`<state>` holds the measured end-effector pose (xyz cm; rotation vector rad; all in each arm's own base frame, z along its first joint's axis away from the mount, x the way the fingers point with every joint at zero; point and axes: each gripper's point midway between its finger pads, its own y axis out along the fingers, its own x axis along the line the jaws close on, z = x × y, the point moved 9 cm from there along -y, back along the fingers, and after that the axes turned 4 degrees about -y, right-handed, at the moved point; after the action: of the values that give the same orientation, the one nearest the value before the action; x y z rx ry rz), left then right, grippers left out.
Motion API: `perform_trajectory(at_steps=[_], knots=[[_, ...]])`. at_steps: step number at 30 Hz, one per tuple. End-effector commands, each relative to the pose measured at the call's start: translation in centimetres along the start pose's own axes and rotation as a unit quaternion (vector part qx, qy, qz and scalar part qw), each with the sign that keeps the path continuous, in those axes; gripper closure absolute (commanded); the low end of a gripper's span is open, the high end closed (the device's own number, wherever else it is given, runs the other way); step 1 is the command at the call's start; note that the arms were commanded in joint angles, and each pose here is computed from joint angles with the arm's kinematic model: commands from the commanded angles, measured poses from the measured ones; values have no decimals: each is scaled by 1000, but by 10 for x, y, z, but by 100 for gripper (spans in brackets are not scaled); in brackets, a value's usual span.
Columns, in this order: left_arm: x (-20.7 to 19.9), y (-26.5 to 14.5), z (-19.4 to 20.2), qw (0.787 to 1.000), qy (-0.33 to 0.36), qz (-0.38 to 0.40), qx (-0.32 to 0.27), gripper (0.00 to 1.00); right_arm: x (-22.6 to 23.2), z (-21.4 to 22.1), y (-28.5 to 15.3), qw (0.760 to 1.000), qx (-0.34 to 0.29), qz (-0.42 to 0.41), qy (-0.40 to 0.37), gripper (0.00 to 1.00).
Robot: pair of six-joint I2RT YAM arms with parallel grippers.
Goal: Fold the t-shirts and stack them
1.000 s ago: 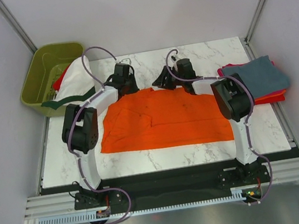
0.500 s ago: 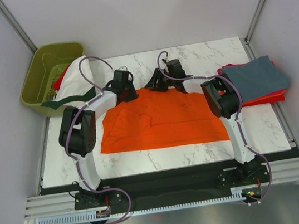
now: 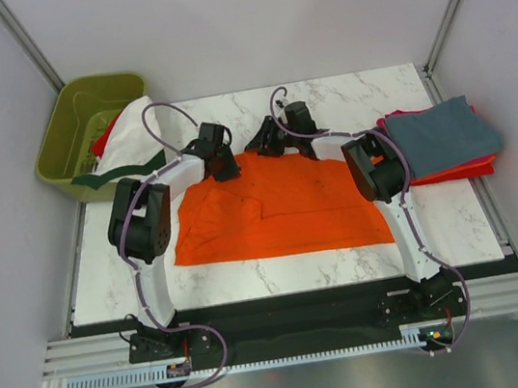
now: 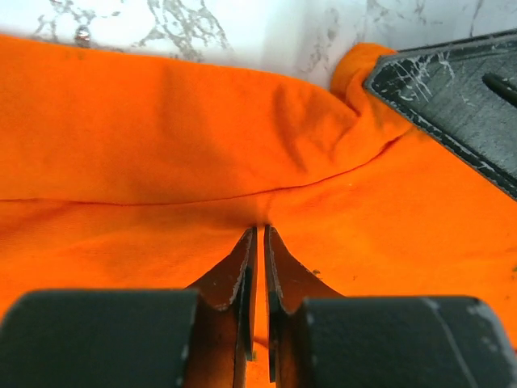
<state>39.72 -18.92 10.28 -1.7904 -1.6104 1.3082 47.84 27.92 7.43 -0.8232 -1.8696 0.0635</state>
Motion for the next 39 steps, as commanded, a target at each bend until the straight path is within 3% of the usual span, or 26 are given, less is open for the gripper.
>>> perform_trajectory(at_steps=[1,6,9,10,15,22,27,30,32,39], knots=[[-6,-6,-15,1000,-21,10,-14,87,8,2,4,999,5,-33,6,53],[-5,-15,-15,999,-23,10,-33,87,18,-14,0,998,-15,-54,-8,63],[-5,-24,-17,998,-26,17,-51,87,27,-25,-4,996,-18,-83,-13,79],[-5,-31,-22,997,-26,10,-71,87,28,-25,-5,996,-17,-90,-10,89],[-1,-52,-23,991,-43,9,-126,86,42,-28,-24,992,-31,-115,-47,94],[11,-75,-25,981,-57,-25,-184,83,44,-11,-44,988,1,-124,-95,90],[23,-70,-35,980,-68,-46,-180,80,47,1,-60,981,35,-132,-136,87],[33,-64,-43,981,-76,-59,-170,71,45,11,-63,978,54,-141,-144,85],[37,-60,-47,981,-73,-61,-166,59,44,18,-66,976,67,-148,-148,83],[44,-41,-55,985,-63,-83,-139,49,43,40,-69,971,102,-140,-165,57]])
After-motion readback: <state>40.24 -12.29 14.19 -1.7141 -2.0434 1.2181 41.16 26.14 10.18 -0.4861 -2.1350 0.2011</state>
